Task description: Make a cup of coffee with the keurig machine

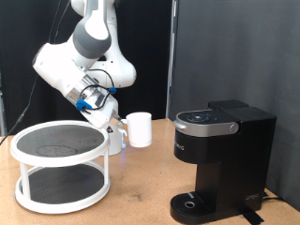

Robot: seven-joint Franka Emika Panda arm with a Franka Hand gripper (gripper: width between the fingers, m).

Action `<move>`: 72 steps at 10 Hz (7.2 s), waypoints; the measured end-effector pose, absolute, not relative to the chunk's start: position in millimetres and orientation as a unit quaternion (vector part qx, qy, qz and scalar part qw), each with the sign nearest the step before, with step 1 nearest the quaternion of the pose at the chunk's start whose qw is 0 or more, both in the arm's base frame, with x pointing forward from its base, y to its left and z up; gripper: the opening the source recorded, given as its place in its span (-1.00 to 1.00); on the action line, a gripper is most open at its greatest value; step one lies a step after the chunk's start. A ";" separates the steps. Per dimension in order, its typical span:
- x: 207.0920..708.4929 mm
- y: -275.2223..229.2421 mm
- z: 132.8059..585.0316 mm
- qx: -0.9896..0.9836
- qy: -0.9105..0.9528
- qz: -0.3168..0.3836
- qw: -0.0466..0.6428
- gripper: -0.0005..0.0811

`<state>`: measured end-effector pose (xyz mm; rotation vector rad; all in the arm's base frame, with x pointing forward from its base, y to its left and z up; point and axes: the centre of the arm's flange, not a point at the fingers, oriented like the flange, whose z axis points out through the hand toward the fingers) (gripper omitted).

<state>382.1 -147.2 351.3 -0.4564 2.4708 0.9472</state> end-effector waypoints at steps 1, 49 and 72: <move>383.9 -145.5 351.3 -0.157 0.903 0.338 0.214 -0.97; 417.1 -33.6 188.9 -0.187 0.912 0.303 0.203 0.79; 372.4 -7.0 430.3 -0.222 0.796 0.467 0.316 0.81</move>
